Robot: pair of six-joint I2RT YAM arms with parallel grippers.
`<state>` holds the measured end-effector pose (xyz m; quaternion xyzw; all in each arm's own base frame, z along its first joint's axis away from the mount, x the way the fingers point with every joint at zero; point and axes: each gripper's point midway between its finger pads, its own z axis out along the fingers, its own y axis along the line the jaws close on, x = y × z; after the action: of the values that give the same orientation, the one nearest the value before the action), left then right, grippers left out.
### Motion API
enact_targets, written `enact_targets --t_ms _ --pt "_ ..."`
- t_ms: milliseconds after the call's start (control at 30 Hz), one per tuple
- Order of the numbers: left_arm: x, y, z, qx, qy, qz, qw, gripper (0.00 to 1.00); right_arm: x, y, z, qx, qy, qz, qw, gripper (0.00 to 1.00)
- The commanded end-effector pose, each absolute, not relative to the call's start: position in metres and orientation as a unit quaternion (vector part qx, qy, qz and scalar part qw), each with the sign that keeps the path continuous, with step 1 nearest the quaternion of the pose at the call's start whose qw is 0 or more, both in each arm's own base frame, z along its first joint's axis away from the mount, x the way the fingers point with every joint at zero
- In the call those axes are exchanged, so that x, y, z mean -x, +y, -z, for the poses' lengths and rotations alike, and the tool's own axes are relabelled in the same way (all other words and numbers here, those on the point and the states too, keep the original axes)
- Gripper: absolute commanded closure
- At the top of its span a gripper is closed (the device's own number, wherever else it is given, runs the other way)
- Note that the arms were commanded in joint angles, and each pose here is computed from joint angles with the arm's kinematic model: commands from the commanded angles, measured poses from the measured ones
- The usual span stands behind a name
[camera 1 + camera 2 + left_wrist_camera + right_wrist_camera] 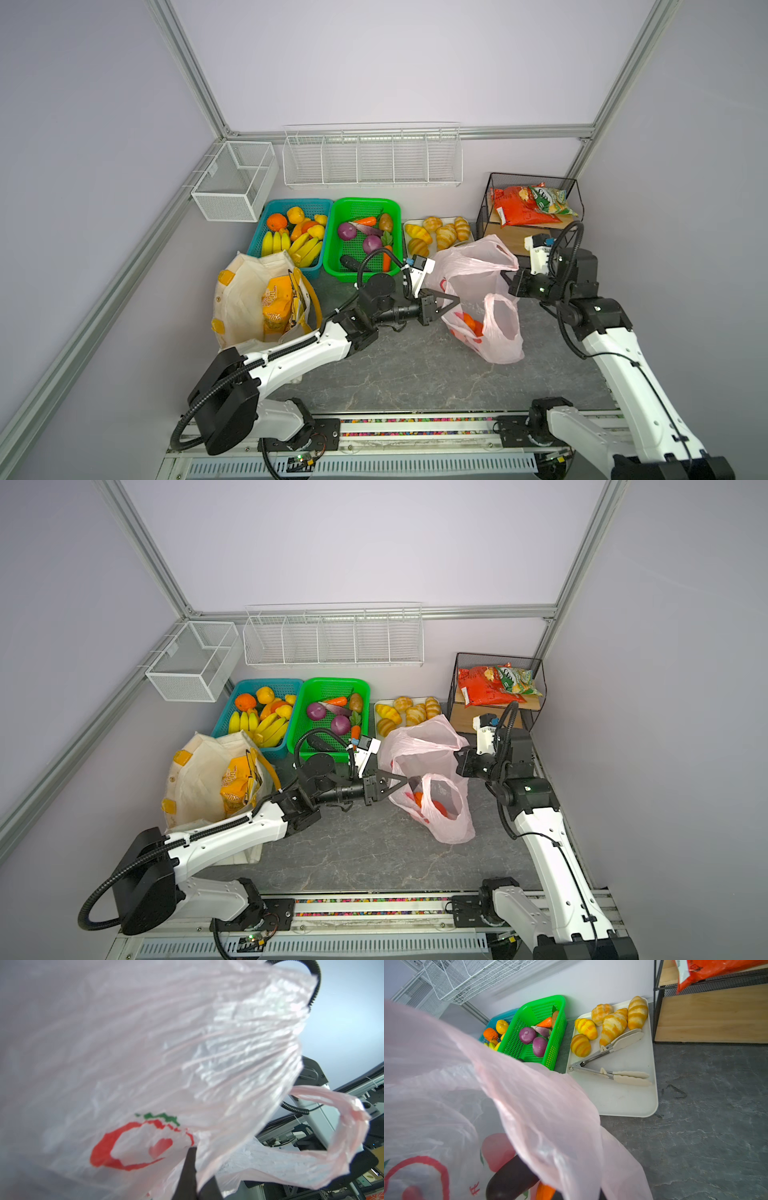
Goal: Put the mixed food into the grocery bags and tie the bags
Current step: 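Open the left gripper and withdraw it from the pink bag, then reach the left gripper into the green basket toward the red onion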
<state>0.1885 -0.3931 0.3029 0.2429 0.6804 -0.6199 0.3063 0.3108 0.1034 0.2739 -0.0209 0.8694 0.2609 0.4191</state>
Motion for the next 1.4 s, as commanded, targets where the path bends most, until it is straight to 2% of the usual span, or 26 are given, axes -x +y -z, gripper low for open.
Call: enact_targets --t_ms 0,100,167,300,367,433,533,600,733,900,1133,1367 --pt "-0.200 -0.385 -0.262 -0.242 0.732 0.557 0.307 0.86 -0.322 0.111 -0.268 0.034 0.871 -0.266 0.413 0.93" --pt "-0.213 -0.369 -0.251 -0.235 0.754 0.536 0.298 0.62 -0.327 0.107 -0.255 0.027 0.879 -0.251 0.405 0.93" --pt "-0.221 -0.354 -0.252 -0.235 0.760 0.526 0.301 0.51 -0.329 0.105 -0.249 0.024 0.882 -0.245 0.402 0.93" --pt "-0.243 -0.312 -0.257 -0.231 0.785 0.468 0.333 0.40 -0.330 0.104 -0.241 0.022 0.886 -0.242 0.395 0.93" --pt "-0.270 -0.278 -0.258 -0.177 0.810 0.409 0.382 0.37 -0.330 0.104 -0.239 0.021 0.886 -0.242 0.394 0.93" --pt "-0.304 -0.238 -0.257 -0.112 0.831 0.327 0.437 0.30 -0.330 0.106 -0.236 0.023 0.887 -0.245 0.391 0.93" --pt "-0.358 -0.192 -0.243 -0.052 0.858 0.209 0.467 0.26 -0.331 0.107 -0.232 0.022 0.887 -0.249 0.388 0.93" --pt "-0.392 -0.182 -0.228 -0.036 0.871 0.172 0.458 0.24 -0.332 0.109 -0.231 0.022 0.886 -0.255 0.387 0.93" --pt "-0.457 -0.180 -0.192 -0.021 0.891 0.128 0.435 0.19 -0.331 0.108 -0.231 0.024 0.886 -0.254 0.387 0.93" --pt "-0.514 -0.193 -0.150 -0.012 0.918 0.103 0.383 0.16 -0.331 0.107 -0.233 0.024 0.884 -0.252 0.392 0.93" --pt "-0.553 -0.205 -0.098 0.002 0.937 0.097 0.336 0.12 -0.330 0.107 -0.231 0.025 0.885 -0.255 0.389 0.93" --pt "-0.576 -0.209 -0.078 0.011 0.931 0.114 0.346 0.08 -0.328 0.109 -0.229 0.027 0.885 -0.260 0.385 0.94"
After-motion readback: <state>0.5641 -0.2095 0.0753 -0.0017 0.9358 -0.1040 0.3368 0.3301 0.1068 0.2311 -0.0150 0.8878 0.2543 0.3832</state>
